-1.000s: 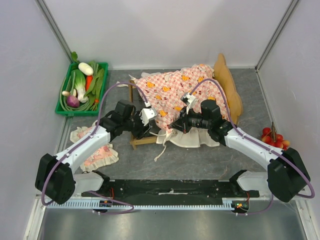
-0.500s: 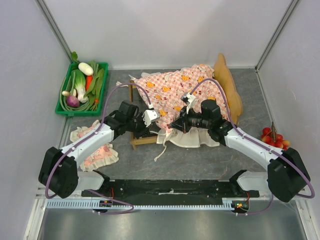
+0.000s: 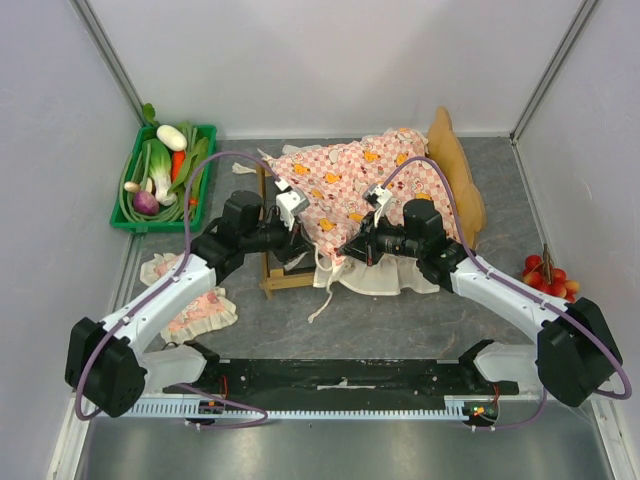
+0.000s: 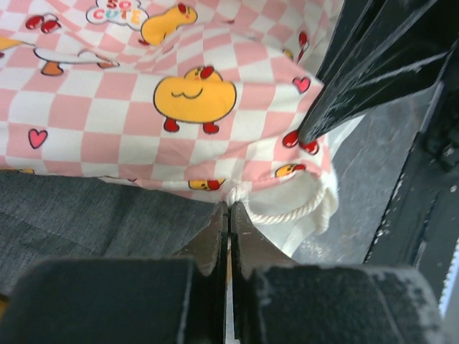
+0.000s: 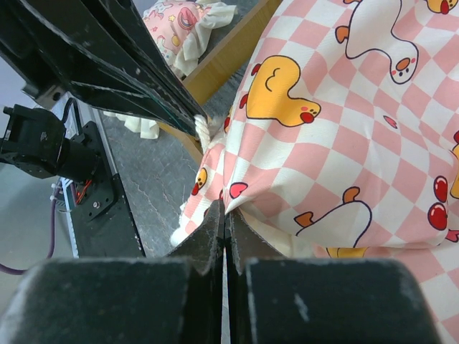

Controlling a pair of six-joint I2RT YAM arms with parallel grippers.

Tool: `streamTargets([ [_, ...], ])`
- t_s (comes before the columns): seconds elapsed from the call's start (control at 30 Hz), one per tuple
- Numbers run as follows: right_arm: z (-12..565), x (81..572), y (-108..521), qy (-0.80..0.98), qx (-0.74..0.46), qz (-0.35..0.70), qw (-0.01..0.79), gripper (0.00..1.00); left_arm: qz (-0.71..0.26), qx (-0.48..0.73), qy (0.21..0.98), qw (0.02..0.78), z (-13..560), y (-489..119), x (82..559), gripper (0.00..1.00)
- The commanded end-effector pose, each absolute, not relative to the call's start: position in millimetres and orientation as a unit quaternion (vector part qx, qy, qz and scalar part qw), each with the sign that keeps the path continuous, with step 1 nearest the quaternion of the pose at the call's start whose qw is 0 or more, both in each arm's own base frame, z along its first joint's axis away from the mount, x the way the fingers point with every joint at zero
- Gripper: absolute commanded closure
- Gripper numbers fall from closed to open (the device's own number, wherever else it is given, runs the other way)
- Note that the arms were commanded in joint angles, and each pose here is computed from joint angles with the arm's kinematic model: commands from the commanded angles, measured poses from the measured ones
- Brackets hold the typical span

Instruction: Set up the pet bed

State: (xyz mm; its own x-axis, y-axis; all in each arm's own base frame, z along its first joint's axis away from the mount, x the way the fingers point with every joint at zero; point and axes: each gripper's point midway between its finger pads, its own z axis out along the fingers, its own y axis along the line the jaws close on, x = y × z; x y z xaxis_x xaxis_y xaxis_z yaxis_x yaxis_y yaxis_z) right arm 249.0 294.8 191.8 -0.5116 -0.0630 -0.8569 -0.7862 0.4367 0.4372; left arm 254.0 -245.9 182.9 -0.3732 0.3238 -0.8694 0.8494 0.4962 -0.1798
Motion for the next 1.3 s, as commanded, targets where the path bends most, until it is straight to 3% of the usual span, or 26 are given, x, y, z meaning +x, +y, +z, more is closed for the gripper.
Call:
streamTargets([
  [0.0,208.5,248.4,295.0,0.726,-0.29,0.455,0.426,0.99,-0.382,0.324,0.745,0.44,223.6,-259.7,253.9,0.98],
  [0.9,205.4,241.3,305.7,0.724,-0.296,0.465,0.415,0.97,-0.286,0.209,0.848,0.394,123.2,-220.3,263.4,0.97],
  [0.97,205.9,241.0,309.4,0.723,-0.297,0.465,0.415,0.97,-0.284,0.199,0.857,0.38,115.3,-218.5,260.5,0.9],
  [1.03,206.4,237.0,315.2,0.721,-0.301,0.469,0.413,0.97,-0.286,0.191,0.862,0.373,114.0,-217.9,258.1,0.74],
  [1.13,206.3,233.8,323.1,0.719,-0.303,0.47,0.413,0.97,-0.287,0.182,0.867,0.364,116.7,-215.7,252.9,0.61],
  [1.27,206.9,232.2,332.7,0.719,-0.299,0.471,0.414,0.97,-0.278,0.171,0.866,0.379,135.0,-206.5,248.1,0.52],
])
